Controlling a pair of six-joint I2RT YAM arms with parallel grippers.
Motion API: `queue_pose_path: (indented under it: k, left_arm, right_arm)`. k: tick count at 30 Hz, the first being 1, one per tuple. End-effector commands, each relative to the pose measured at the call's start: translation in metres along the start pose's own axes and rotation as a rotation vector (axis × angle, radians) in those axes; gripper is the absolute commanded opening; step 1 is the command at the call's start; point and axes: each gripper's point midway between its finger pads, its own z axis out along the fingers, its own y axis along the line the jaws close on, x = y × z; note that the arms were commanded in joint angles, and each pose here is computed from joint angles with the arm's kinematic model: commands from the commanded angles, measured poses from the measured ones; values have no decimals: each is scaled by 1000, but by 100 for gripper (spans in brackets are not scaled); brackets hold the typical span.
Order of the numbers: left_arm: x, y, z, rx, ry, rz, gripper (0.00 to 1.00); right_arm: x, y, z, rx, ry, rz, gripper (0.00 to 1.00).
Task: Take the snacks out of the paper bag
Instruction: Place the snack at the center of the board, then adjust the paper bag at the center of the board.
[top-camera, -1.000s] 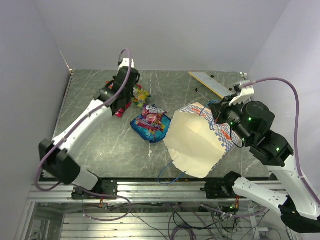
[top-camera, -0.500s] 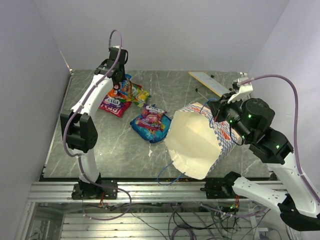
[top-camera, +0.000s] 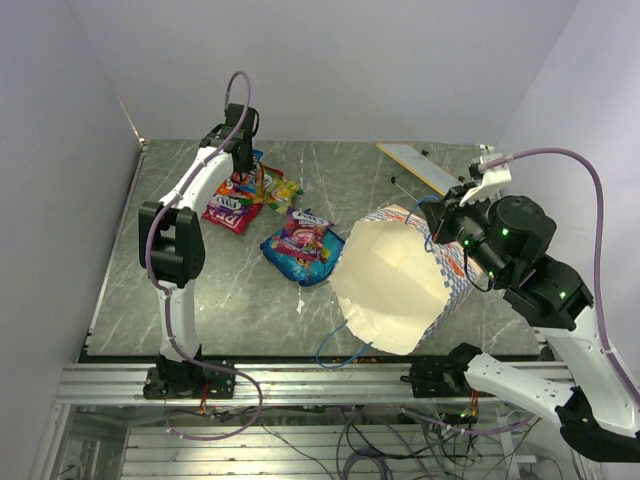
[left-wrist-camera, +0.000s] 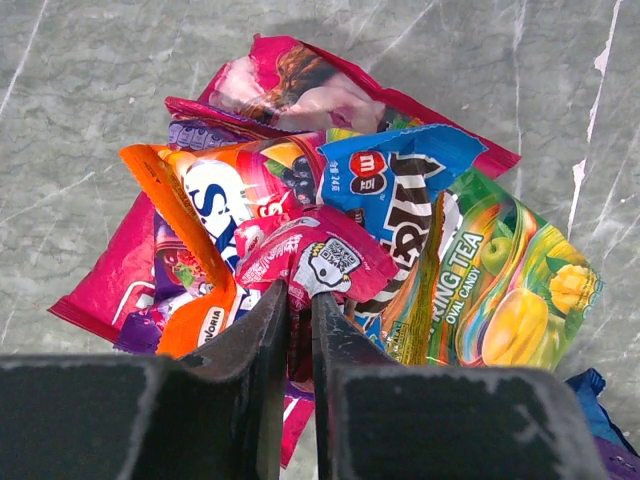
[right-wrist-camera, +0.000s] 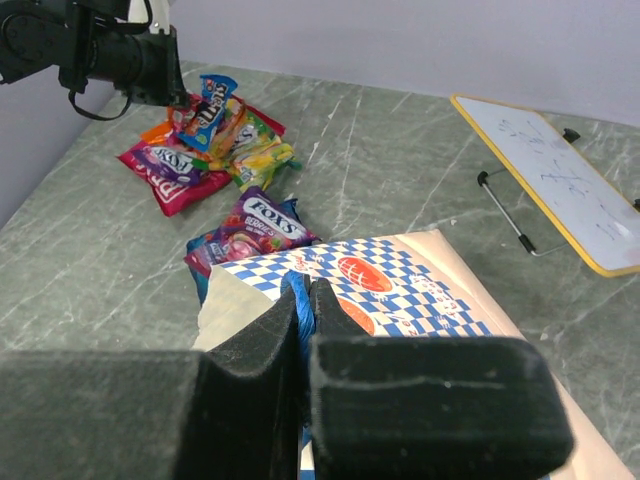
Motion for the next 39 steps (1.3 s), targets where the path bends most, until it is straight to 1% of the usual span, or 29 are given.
queue_pose_path:
  k: [1, 3, 8, 11, 13, 14, 17, 21, 25, 29, 32, 37, 39]
  left_arm:
    - [0, 4, 6, 0, 5, -10, 24]
    - [-3, 6, 2, -8, 8, -24, 32]
    - [-23, 9, -23, 5, -59, -73, 52]
    - [-32, 9, -42, 21, -75, -119, 80]
    - [-39, 4, -59, 48, -86, -157, 92]
    - [-41, -3, -69, 75, -96, -167, 96]
    - [-43, -22, -101, 143, -131, -172, 98]
    - [-28, -36, -137, 208, -136, -167, 98]
    - [-12, -34, -169, 253, -141, -163, 98]
    - [2, -25, -189, 269, -135, -149, 97]
    - [10, -18, -202, 275, -127, -139, 97]
    - [12, -9, -224, 294, -141, -137, 97]
    - [10, -8, -231, 306, -147, -138, 97]
  right_arm:
    - [-13, -4, -9, 15, -34, 7, 0]
    - [-13, -4, -10, 14, -36, 12, 0]
    - [-10, -3, -10, 11, -31, 30, 0]
    - [-9, 0, -8, 1, -26, 42, 0]
    - [-9, 2, -7, -7, -24, 46, 0]
    - [-8, 3, -6, -15, -18, 46, 0]
    - [-9, 9, -2, -33, -4, 57, 0]
    - [-27, 21, 0, -66, -9, 119, 0]
    - [-51, 32, 4, -92, -52, 181, 0]
    - [-64, 32, 10, -84, -92, 174, 0]
    - [-56, 11, 16, 39, -85, 181, 0]
    - [-15, -51, 18, 397, -23, 133, 0]
    - [-4, -68, 16, 494, -2, 91, 0]
